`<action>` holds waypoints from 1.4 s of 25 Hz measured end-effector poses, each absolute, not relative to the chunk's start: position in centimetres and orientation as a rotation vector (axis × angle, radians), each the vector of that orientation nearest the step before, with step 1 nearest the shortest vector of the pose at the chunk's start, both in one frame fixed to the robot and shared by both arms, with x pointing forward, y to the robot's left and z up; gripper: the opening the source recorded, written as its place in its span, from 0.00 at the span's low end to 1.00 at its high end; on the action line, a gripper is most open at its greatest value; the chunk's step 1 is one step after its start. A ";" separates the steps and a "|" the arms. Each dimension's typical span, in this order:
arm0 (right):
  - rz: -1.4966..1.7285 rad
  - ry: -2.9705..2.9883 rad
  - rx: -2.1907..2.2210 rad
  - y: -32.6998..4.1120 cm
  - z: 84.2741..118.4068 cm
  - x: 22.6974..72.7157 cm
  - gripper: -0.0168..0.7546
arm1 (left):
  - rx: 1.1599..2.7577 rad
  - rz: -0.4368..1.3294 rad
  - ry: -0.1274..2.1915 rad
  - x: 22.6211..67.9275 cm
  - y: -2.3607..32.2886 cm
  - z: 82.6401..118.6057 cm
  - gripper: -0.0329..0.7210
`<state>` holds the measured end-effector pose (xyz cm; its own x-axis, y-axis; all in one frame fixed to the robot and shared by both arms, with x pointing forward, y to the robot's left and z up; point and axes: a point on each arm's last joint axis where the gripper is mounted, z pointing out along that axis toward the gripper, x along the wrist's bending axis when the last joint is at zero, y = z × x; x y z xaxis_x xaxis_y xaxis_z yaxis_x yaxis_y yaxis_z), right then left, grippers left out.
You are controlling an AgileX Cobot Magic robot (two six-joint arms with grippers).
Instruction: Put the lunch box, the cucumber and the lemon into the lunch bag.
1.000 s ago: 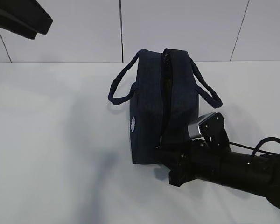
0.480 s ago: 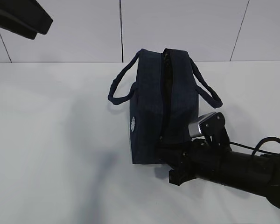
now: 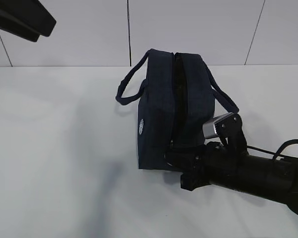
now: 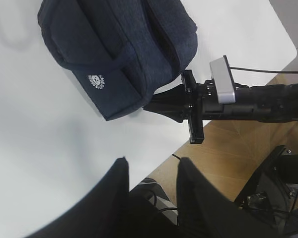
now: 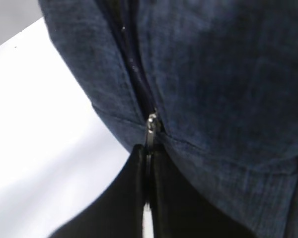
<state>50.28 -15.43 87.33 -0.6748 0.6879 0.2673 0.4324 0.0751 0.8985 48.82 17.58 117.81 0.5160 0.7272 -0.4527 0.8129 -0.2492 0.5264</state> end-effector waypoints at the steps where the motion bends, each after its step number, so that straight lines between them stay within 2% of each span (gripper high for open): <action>1: 1.633 2.130 1.136 -15.4 87.4 50.3 0.02 | 2.022 -0.149 1.253 48.8 17.6 117.8 0.36; 11: 1.664 2.219 1.201 -15.1 87.3 49.6 0.02 | 2.022 -0.149 1.253 48.8 17.6 117.8 0.36; 23: 1.545 2.253 1.102 -15.6 90.5 49.3 0.02 | 2.027 -0.142 1.255 48.8 17.6 117.8 0.36; 30: 1.553 2.239 1.076 -15.7 91.3 49.2 0.02 | 2.139 -0.047 1.274 49.4 17.7 116.6 0.36; 35: 1.573 2.221 1.075 -15.7 92.0 49.1 0.02 | 2.237 -0.100 1.258 50.5 15.6 114.4 0.36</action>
<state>49.12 -15.67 92.01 -0.7104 0.6657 0.2284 0.4364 0.1621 0.8850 50.46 15.64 114.40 0.5556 0.7640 -0.3280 0.8062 -0.3984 0.4375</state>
